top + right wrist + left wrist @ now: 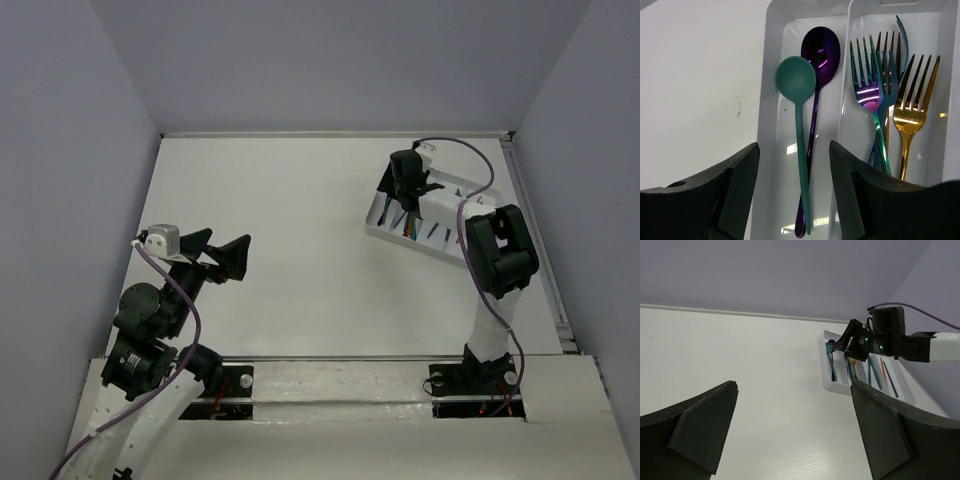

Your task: Sort the eating utensils into containers

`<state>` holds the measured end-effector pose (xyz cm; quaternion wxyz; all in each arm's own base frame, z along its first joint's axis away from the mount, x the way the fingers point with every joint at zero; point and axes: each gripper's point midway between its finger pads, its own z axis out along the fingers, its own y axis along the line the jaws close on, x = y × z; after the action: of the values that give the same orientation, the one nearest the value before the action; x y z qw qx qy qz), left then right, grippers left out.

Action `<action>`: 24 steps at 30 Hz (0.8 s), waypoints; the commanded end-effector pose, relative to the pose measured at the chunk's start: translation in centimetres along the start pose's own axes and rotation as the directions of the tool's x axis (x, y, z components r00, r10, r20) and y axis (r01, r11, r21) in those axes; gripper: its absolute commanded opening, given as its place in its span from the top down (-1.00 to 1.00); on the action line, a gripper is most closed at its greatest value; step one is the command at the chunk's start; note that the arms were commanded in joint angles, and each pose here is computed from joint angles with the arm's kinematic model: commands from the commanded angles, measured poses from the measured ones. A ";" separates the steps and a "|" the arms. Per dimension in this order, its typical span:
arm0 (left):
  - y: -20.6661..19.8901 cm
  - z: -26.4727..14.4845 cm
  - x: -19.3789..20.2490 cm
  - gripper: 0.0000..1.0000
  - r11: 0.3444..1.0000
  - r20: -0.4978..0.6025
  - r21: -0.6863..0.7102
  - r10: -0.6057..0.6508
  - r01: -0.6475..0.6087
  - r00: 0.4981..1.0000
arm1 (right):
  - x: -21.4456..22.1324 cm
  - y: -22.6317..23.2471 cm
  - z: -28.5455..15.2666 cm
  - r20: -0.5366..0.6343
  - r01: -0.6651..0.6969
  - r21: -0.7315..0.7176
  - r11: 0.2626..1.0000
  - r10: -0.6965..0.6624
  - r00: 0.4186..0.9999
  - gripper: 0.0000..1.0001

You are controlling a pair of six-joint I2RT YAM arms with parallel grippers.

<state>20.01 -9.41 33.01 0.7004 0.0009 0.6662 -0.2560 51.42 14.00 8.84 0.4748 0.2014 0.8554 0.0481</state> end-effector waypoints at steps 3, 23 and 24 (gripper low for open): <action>-0.4 0.7 -1.2 -0.98 1.000 0.033 0.016 0.012 -0.013 0.999 | -6.2 2.5 -5.7 0.119 -0.026 -0.157 0.987 0.045 0.992 -0.33; -2.2 0.6 -2.4 -0.98 0.994 0.058 0.110 0.017 -0.024 0.998 | -11.4 -4.1 -39.8 0.395 0.091 -0.645 0.759 0.229 0.889 -1.00; -1.9 0.5 -2.8 -0.98 0.994 0.073 0.097 0.033 -0.040 0.997 | -11.2 -4.8 -39.9 0.406 0.091 -0.631 0.771 0.228 0.885 -1.00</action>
<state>20.69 -10.62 32.43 0.6865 0.0337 0.6768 -0.2638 24.48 10.86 40.15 0.7045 0.0782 0.6264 0.3243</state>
